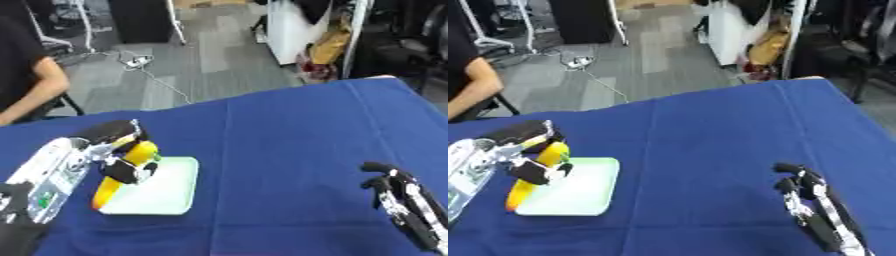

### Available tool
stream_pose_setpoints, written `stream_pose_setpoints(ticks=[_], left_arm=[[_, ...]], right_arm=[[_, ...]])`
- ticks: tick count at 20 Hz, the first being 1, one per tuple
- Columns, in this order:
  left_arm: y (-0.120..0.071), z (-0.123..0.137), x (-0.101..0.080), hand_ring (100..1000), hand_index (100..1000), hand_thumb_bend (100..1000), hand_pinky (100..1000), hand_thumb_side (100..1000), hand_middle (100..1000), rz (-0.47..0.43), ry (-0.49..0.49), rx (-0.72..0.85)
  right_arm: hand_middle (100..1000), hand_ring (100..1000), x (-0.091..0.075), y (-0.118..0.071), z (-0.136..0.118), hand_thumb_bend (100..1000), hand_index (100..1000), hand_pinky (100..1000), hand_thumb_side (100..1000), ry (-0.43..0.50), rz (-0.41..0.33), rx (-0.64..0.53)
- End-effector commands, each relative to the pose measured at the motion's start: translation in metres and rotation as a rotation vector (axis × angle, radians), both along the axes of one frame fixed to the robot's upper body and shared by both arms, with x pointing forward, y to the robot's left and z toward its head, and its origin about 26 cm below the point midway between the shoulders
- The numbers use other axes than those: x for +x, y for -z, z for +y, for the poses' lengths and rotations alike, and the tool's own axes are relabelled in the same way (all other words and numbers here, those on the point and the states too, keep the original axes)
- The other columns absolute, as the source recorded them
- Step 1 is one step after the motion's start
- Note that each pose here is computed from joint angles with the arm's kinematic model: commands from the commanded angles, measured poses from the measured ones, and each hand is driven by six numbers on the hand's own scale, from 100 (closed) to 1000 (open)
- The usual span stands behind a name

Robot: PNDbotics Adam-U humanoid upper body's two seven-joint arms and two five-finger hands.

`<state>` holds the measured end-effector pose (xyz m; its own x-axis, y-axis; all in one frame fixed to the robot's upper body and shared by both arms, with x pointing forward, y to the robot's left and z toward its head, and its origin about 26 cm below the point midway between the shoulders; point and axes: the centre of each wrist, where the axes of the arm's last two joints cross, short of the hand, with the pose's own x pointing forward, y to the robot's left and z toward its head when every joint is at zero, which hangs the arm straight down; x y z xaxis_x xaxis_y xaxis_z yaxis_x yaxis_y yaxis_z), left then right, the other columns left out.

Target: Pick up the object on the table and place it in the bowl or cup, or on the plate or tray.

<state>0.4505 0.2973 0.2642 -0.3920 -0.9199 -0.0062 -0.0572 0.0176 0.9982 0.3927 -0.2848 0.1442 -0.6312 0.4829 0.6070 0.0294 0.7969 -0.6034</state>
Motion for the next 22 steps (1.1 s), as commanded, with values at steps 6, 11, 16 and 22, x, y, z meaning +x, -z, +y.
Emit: stream_pose_setpoints(ticks=[6, 11, 16, 22], left_arm=[[-0.015, 0.009, 0.0, 100, 285, 100, 100, 265, 100, -0.058, -0.034, 0.013], [-0.018, 0.007, 0.001, 100, 445, 100, 100, 352, 239, -0.108, -0.038, -0.003], [-0.018, 0.0, 0.005, 474, 736, 108, 405, 632, 541, -0.173, -0.012, 0.019], [-0.016, -0.002, 0.007, 674, 795, 163, 568, 732, 701, -0.207, 0.03, 0.023]], right_arm=[[764, 633, 0.0, -0.013, 0.001, 100, 867, 375, 825, -0.008, -0.036, -0.01], [764, 633, 0.0, -0.013, 0.002, 100, 866, 375, 826, -0.009, -0.036, -0.01], [764, 633, 0.0, -0.012, 0.003, 100, 866, 374, 826, -0.011, -0.035, -0.01], [764, 633, 0.0, -0.012, 0.002, 100, 866, 375, 827, -0.01, -0.035, -0.009]])
